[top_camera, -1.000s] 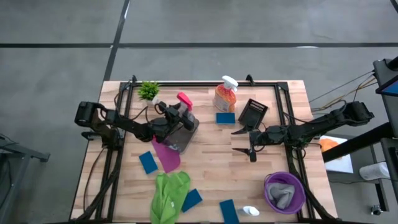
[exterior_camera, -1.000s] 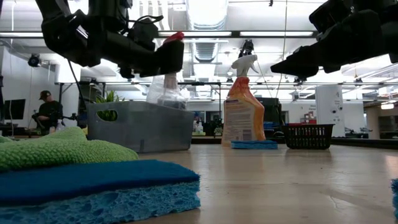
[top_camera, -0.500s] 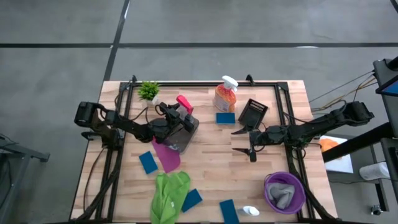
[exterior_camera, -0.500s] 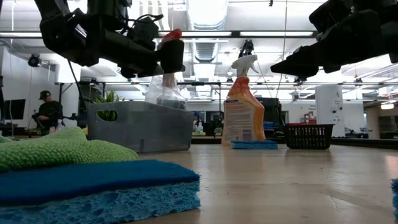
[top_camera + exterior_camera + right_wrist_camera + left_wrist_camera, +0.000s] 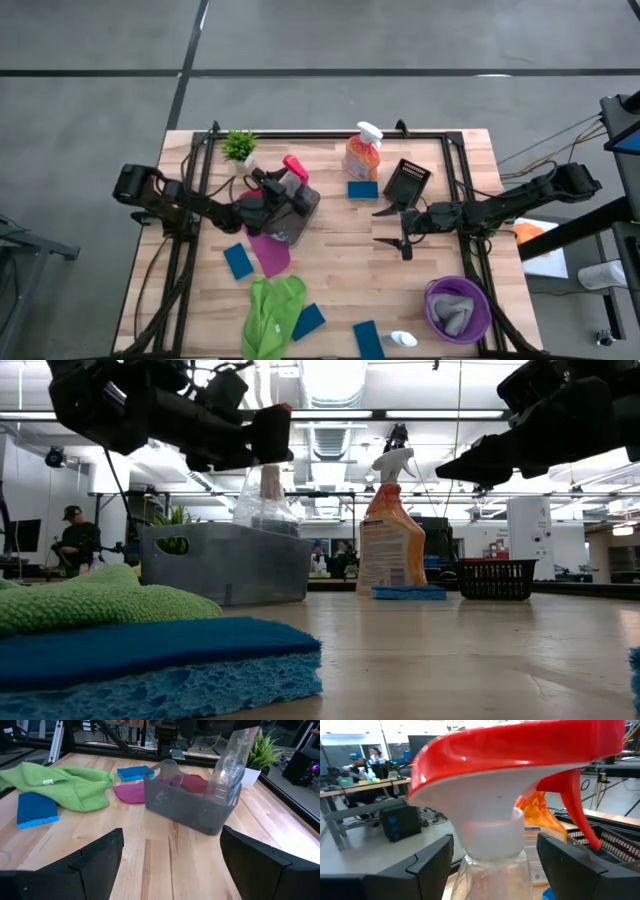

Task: Pick & Place Kitchen Items
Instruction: Put the orange spray bottle into the gray bin

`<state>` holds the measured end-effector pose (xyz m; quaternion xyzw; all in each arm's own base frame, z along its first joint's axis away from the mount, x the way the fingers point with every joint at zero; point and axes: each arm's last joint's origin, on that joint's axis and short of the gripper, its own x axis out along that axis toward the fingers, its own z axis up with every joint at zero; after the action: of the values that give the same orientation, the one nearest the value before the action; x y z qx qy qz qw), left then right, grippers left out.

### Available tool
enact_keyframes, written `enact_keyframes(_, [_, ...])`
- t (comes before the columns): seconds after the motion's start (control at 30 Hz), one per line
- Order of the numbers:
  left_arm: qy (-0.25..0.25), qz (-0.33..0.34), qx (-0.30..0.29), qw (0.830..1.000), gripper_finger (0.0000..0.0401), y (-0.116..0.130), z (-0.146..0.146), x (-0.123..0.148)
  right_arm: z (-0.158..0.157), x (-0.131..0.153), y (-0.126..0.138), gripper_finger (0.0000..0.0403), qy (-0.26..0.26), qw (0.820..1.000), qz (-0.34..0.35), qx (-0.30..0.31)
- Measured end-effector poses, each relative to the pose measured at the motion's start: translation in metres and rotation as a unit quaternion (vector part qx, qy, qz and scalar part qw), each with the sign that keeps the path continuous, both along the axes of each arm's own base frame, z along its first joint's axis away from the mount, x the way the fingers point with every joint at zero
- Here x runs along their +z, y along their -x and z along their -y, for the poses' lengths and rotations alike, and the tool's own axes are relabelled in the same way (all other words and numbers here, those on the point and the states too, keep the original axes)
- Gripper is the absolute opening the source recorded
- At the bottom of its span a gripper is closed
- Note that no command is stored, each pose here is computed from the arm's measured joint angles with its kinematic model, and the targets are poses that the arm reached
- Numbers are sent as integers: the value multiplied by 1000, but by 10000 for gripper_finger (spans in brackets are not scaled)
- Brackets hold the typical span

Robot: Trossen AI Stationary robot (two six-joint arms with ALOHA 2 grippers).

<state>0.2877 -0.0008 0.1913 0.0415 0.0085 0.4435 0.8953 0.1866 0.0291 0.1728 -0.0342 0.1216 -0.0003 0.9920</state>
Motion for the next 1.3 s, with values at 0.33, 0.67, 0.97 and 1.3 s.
enact_keyframes(0.33, [-18, -31, 19, 999, 287, 5, 25, 0, 0, 0, 0, 325, 0, 1000, 0, 0])
enact_keyframes(0.67, [-22, -46, 8, 999, 287, 11, 52, -2, 0, 0, 0, 325, 0, 1000, 0, -1])
enact_keyframes(0.97, [-43, -68, -18, 997, 287, 27, 94, 2, 0, 2, -1, 325, -2, 1000, 13, -4])
enact_keyframes(1.3, [-49, -62, -104, 991, 287, 42, 129, 4, 4, 44, -21, 325, -2, 998, 43, -44])
